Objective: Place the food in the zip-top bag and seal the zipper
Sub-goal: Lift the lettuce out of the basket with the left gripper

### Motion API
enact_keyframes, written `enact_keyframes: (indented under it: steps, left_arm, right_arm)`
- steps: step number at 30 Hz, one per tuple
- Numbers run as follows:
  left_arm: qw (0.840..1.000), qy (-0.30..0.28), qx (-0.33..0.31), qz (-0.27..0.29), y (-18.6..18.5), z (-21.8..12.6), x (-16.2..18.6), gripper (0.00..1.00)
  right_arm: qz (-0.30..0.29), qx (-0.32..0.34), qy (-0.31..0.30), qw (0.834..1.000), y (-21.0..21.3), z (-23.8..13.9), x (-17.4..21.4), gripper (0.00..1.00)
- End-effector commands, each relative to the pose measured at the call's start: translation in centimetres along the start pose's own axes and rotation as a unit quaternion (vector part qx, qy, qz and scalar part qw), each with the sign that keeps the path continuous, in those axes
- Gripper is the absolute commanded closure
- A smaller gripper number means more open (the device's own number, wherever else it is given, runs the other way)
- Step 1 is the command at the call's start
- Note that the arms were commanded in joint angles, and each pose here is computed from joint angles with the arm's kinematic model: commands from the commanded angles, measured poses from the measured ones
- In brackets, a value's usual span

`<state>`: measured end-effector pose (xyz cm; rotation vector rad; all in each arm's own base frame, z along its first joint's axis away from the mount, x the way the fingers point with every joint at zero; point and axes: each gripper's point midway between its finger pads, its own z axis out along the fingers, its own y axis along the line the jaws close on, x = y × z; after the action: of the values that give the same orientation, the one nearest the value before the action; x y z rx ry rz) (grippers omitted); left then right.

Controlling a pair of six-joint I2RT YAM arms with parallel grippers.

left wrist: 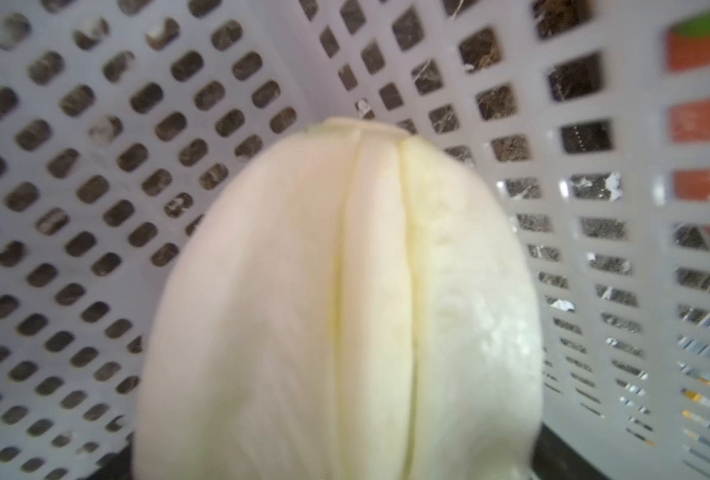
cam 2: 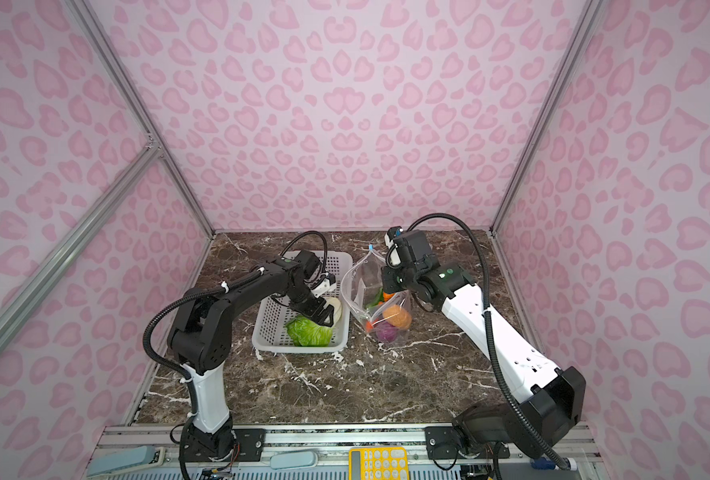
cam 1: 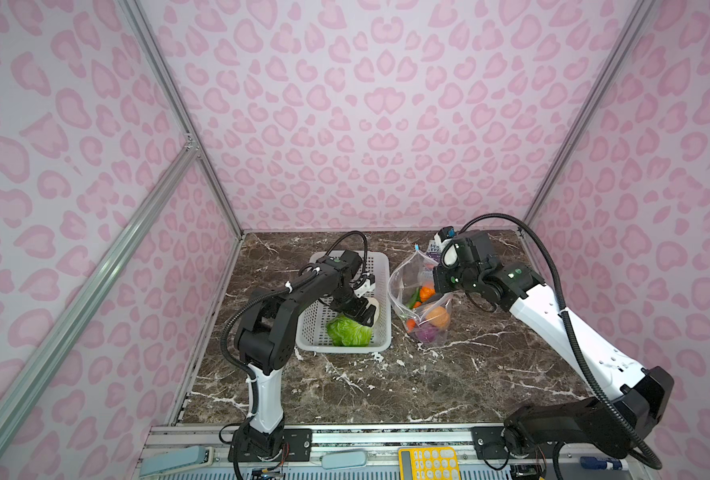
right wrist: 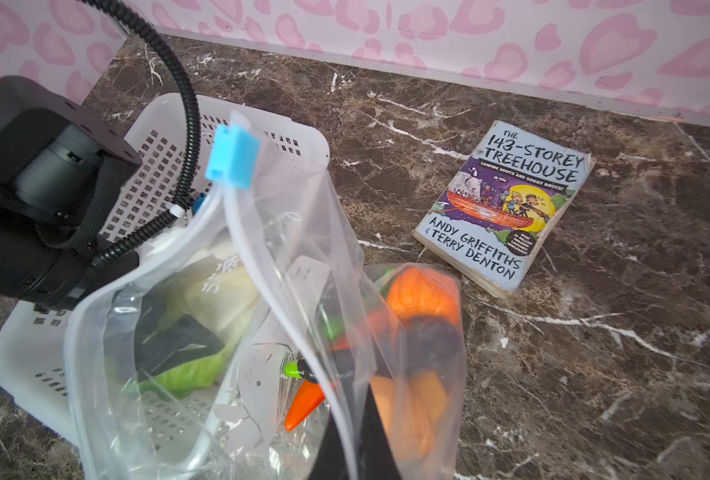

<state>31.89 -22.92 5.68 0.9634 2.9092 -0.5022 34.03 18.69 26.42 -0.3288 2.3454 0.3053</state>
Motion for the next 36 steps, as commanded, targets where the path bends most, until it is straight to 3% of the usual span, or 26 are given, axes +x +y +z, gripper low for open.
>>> enact_keyframes:
  steps: [1,5,14,19,26,31,36]
  left_arm:
    - [1.0,0.024,0.017,-0.012,-0.9,0.4,1.4,0.03]
    - [0.999,0.036,-0.004,-0.015,-0.1,1.0,1.6,0.0]
    - [0.998,-0.032,-0.05,-0.012,0.6,-2.3,-0.6,0.49]
    - [0.991,-0.104,-0.076,-0.026,0.8,-6.6,-2.2,0.5]
    - [0.966,-0.232,-0.09,-0.064,-0.1,-14.8,-4.1,0.49]
    - [0.94,-0.332,-0.041,-0.065,-3.2,-20.5,-5.2,0.49]
    - [0.91,-0.406,0.048,-0.06,-7.1,-24.7,-5.6,0.51]
  right_arm:
    - [-0.001,0.002,-0.01,1.0,0.0,0.1,-0.3,1.0]
    - [0.001,-0.001,-0.012,1.0,0.1,0.0,-0.4,1.0]
    - [0.001,0.002,-0.017,1.0,-0.1,-0.3,-0.4,1.0]
    - [0.006,0.001,-0.023,1.0,-0.1,-0.4,-0.6,1.0]
    - [0.03,0.003,-0.039,0.999,-0.2,-0.6,-1.2,1.0]
    - [0.052,0.004,-0.048,0.997,-0.2,-0.4,-1.5,1.0]
    - [0.079,0.007,-0.068,0.995,-0.5,-0.2,-2.1,1.0]
